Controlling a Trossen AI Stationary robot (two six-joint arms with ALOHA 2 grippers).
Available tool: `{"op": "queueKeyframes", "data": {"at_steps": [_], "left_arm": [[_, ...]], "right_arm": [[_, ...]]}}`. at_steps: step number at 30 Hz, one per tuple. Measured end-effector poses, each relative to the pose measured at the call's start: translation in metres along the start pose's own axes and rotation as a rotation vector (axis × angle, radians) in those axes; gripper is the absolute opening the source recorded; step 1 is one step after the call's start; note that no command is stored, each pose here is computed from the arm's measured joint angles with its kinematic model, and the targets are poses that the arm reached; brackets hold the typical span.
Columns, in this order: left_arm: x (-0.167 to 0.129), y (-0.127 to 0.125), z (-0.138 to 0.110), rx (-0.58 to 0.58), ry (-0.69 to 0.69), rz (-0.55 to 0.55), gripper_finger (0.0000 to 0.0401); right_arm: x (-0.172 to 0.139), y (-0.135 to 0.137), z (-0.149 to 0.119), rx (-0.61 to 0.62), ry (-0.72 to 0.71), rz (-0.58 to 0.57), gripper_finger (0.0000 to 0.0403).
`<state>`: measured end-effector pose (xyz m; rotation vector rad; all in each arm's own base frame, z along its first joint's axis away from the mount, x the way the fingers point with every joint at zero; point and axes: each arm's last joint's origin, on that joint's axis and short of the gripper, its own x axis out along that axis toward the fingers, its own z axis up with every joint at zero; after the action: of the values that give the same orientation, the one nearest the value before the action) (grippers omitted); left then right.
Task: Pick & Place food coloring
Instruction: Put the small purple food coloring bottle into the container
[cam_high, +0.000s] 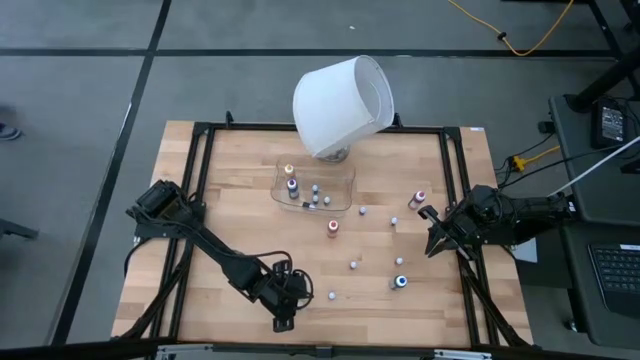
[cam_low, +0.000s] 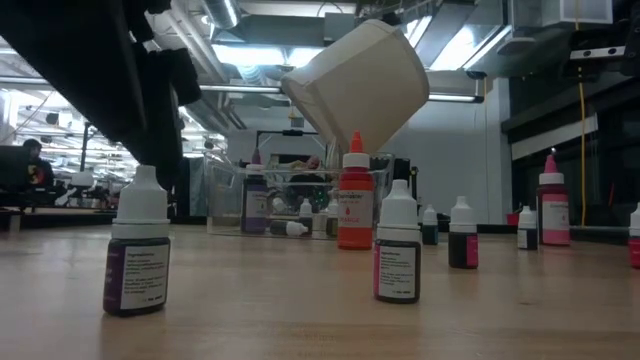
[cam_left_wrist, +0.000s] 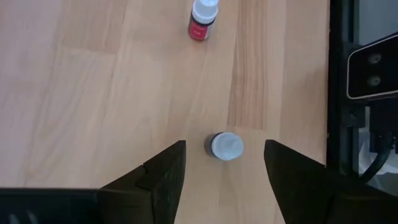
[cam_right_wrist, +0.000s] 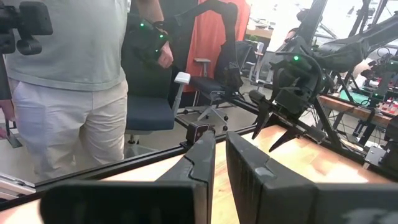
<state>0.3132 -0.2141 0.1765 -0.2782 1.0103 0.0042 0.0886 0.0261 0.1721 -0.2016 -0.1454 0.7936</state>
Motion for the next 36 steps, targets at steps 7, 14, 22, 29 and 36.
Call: {"op": "queueKeyframes", "data": {"at_steps": [7, 14, 22, 29, 36], "left_arm": [[0.014, -0.003, -0.004, 0.019, 0.002, -0.019, 0.0210], [0.022, -0.003, -0.007, 0.007, 0.012, -0.019, 0.0209], [0.022, -0.003, -0.007, -0.006, 0.015, -0.011, 0.0208], [0.022, -0.001, -0.005, -0.019, 0.012, -0.006, 0.0158], [0.023, 0.002, -0.002, -0.018, 0.015, -0.012, 0.0089]], "right_arm": [[0.000, 0.000, 0.000, 0.000, 0.000, 0.000, 0.0044], [0.000, 0.000, 0.000, 0.000, 0.000, 0.000, 0.0044], [0.000, 0.000, 0.000, 0.000, -0.001, 0.000, 0.0044], [0.000, 0.000, 0.000, 0.000, -0.001, 0.000, 0.0044], [0.000, 0.000, 0.000, -0.001, -0.001, 0.000, 0.0044]]}}
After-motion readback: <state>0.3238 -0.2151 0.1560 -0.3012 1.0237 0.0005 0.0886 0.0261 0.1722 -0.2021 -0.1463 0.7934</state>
